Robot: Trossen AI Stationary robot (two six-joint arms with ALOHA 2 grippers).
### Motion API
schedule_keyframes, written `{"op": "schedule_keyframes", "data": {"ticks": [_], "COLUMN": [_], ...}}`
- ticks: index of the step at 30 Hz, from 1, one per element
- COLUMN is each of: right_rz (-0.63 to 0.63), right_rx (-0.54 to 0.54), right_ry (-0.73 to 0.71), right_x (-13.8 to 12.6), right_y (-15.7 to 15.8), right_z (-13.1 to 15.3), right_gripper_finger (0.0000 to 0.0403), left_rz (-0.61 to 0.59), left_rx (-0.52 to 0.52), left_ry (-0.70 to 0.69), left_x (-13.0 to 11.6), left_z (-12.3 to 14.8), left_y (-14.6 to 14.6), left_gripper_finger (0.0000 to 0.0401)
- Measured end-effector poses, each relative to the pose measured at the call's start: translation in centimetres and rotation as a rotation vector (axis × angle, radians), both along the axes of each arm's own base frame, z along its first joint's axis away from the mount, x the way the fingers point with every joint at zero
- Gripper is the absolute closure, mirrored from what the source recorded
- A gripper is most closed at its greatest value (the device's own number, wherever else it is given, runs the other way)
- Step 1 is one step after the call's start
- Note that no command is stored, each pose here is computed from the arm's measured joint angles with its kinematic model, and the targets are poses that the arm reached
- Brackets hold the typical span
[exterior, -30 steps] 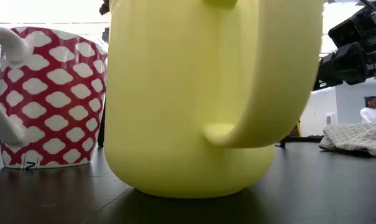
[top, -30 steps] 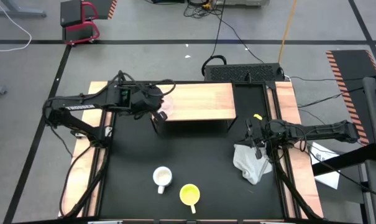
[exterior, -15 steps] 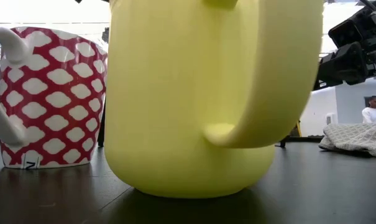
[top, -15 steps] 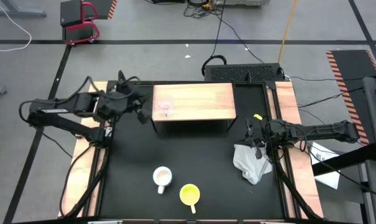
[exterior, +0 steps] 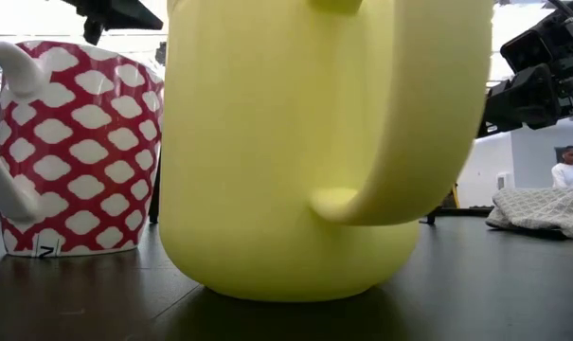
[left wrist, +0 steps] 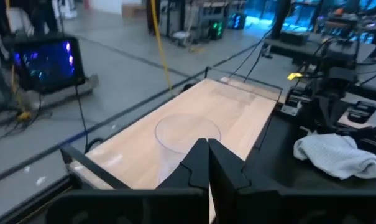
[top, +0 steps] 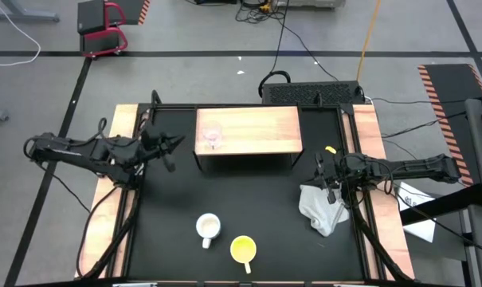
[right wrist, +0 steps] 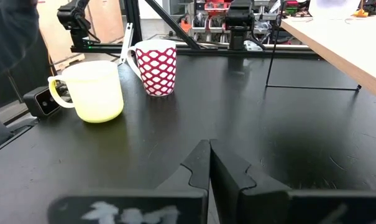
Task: Stack small to large cups/mugs on shelf
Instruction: Put the yellow mug on the shelf
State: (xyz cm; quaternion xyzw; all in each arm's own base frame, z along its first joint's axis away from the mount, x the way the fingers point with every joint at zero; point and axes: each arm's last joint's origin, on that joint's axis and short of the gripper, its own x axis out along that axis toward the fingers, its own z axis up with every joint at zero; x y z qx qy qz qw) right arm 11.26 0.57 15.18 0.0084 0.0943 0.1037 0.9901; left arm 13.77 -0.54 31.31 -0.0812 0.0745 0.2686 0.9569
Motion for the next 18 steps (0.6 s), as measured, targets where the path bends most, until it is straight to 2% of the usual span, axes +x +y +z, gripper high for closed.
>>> {"op": "schedule_keyframes", "data": {"ticks": [9, 15, 18], "right_rz": [0.0, 0.0, 0.0], "right_rx": [0.0, 0.0, 0.0], "right_ry": [-0.001, -0.002, -0.002], "right_x": [0.0, 0.0, 0.0], "right_y": [0.0, 0.0, 0.0], "right_z": [0.0, 0.0, 0.0], "right_gripper_finger": [0.0403, 0.0403, 0.0403], "left_rz": [-0.121, -0.146, -0.284], "left_rx": [0.084, 0.167, 0.243], "left_ry": [-0.136, -0.19, -0.193], "left_x": [-1.8, -2.6, -2.8], "left_z": [-2.0, -3.3, -3.9], "left_y": [-0.3, -0.3, -0.6], "left_gripper_finger": [0.04, 0.0401, 0.0401]}}
